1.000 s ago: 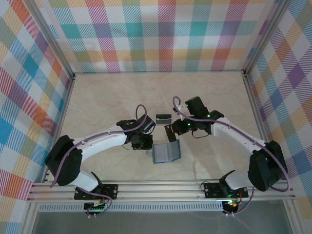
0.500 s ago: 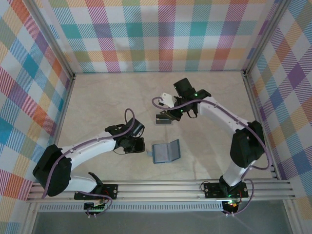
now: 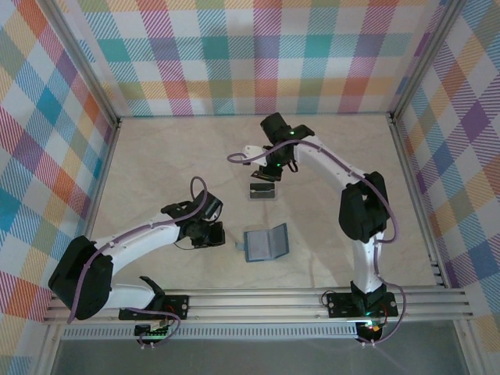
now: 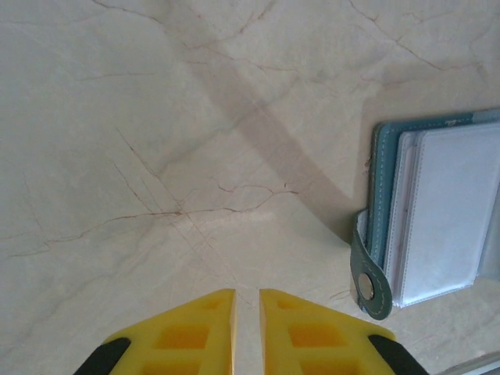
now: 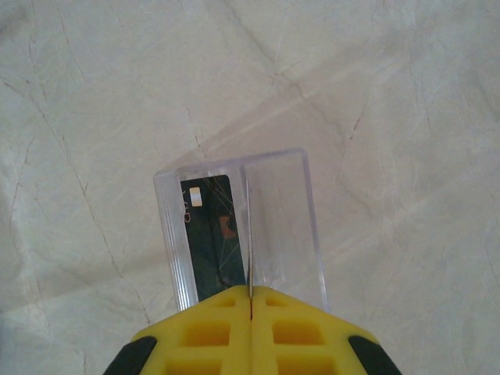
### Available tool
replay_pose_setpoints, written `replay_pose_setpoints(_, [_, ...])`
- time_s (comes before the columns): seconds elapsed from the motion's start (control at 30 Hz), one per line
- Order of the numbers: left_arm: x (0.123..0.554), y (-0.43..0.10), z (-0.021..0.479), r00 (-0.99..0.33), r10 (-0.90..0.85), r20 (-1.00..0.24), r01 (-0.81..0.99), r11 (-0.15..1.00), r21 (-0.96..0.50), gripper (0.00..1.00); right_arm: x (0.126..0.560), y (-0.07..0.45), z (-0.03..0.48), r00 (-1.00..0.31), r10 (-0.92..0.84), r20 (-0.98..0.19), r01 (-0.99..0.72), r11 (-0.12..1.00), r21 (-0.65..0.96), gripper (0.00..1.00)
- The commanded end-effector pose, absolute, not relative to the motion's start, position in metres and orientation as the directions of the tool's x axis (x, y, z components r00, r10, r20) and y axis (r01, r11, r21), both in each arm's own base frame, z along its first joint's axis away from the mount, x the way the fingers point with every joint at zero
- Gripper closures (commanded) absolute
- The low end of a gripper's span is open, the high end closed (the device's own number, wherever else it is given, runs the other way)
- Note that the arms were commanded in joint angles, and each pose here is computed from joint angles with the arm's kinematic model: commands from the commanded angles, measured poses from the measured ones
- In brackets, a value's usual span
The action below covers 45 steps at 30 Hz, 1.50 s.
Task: Take the credit cards out of the card holder
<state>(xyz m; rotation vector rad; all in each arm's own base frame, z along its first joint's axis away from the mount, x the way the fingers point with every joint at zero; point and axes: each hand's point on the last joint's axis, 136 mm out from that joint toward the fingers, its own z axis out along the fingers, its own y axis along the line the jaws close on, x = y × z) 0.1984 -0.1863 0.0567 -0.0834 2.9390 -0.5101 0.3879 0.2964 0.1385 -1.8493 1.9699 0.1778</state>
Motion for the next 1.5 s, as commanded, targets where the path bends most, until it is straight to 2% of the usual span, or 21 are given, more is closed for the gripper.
replay_pose_setpoints(0.0, [0.198,-0.184,0.057,-0.987,-0.075,-0.143,-0.021,0.938,-0.347,0.84,0.381,0.301,0.129,0.023,-0.937,-0.347,-0.986,0.037,-0.165,1.00])
replay_pose_setpoints(0.43, [0.194,-0.179,0.052,-0.989,-0.079,-0.125,-0.031,0.937,-0.347,0.84,0.382,0.297,0.106,0.012,-0.971,-0.239,-0.987,0.026,-0.156,1.00])
replay_pose_setpoints(0.6, [0.195,-0.179,0.052,-0.990,-0.073,-0.125,-0.025,0.937,-0.347,0.84,0.384,0.304,0.115,0.039,-0.961,-0.273,-0.986,0.008,-0.169,1.00])
replay_pose_setpoints(1.0, [0.195,-0.179,0.047,-0.992,-0.066,-0.107,-0.025,0.939,-0.343,0.84,0.380,0.313,0.091,0.059,-0.962,-0.265,-0.995,-0.034,-0.098,1.00])
replay_pose_setpoints(1.03, [0.196,-0.180,0.047,-0.992,-0.065,-0.107,-0.024,0.939,-0.342,0.84,0.383,0.313,0.091,0.063,-0.963,-0.264,-0.993,-0.035,-0.111,0.98])
replay_pose_setpoints(1.13, [0.198,-0.183,0.047,-0.993,-0.064,-0.101,-0.025,0.937,-0.349,0.84,0.400,0.312,0.095,0.065,-0.966,-0.250,-0.982,-0.017,-0.190,0.78])
replay_pose_setpoints(1.17, [0.199,-0.183,0.047,-0.993,-0.065,-0.100,-0.026,0.937,-0.347,0.84,0.408,0.312,0.099,0.063,-0.967,-0.246,-0.973,-0.005,-0.229,0.75])
replay_pose_setpoints(1.27, [0.202,-0.184,0.049,-0.992,-0.067,-0.109,-0.026,0.938,-0.347,0.84,0.432,0.311,0.115,0.057,-0.967,-0.250,-0.933,0.037,-0.359,0.72])
replay_pose_setpoints(1.47, [0.205,-0.190,0.055,-0.992,-0.068,-0.110,-0.023,0.929,-0.370,0.84,0.444,0.311,0.151,0.046,-0.950,-0.308,-0.879,0.108,-0.465,0.68])
